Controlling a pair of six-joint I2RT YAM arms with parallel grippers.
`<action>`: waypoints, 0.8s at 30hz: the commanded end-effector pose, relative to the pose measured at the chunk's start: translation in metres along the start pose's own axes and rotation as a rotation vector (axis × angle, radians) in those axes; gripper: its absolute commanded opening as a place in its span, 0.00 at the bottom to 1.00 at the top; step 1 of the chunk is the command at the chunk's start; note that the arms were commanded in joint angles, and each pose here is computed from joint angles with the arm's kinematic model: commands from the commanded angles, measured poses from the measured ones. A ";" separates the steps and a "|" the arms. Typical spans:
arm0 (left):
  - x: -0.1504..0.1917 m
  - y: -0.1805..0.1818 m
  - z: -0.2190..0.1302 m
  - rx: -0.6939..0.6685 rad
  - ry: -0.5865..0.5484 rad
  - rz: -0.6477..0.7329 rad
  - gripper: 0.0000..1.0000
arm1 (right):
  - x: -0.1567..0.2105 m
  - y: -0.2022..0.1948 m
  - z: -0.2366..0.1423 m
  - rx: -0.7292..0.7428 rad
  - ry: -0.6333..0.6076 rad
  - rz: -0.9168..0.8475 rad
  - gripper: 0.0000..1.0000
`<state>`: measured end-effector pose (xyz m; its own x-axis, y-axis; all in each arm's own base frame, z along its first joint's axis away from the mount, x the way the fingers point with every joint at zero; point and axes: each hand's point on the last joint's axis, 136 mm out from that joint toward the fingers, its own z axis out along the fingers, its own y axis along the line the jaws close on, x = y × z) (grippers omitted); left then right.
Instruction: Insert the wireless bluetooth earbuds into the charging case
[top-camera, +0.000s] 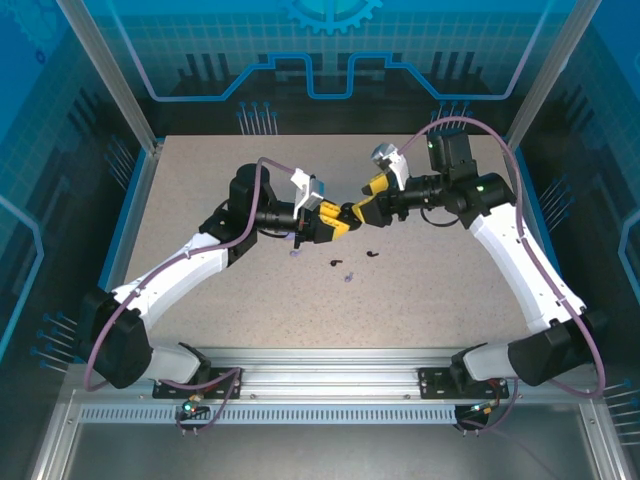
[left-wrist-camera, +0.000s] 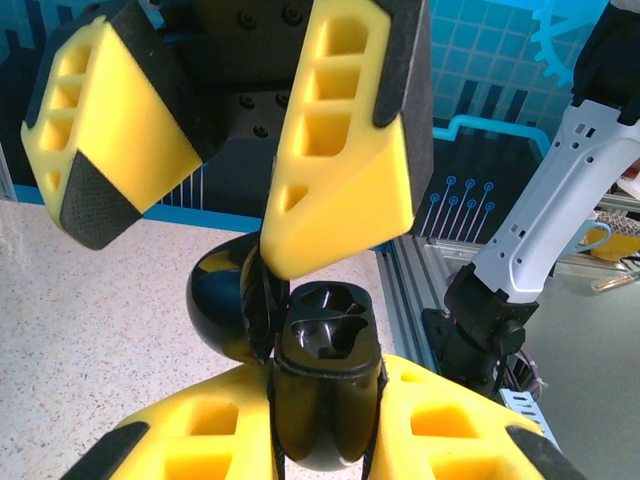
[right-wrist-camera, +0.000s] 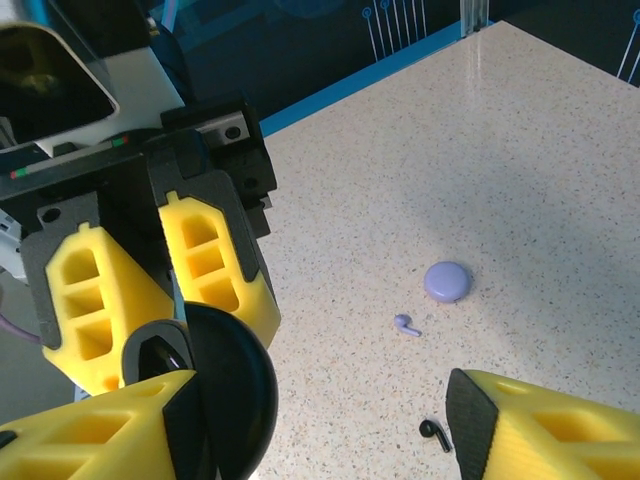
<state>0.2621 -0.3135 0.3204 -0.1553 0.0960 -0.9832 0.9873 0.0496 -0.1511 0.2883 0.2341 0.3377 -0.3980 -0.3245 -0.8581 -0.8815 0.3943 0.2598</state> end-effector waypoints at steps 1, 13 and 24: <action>-0.001 -0.005 0.006 0.037 -0.005 -0.004 0.01 | -0.020 0.004 -0.018 0.044 -0.072 -0.048 0.68; 0.008 0.009 0.007 -0.033 -0.009 -0.046 0.00 | -0.006 -0.021 -0.023 0.184 -0.059 0.018 0.72; 0.040 0.034 -0.009 -0.119 -0.032 -0.174 0.00 | 0.081 -0.093 -0.019 0.450 0.118 0.379 0.73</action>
<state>0.2804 -0.3061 0.2779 -0.3101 0.0837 -0.9470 0.9435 0.1491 -0.2958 0.3282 0.1733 0.2827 -0.5984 -0.2374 -0.7652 -0.6187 0.7437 0.2531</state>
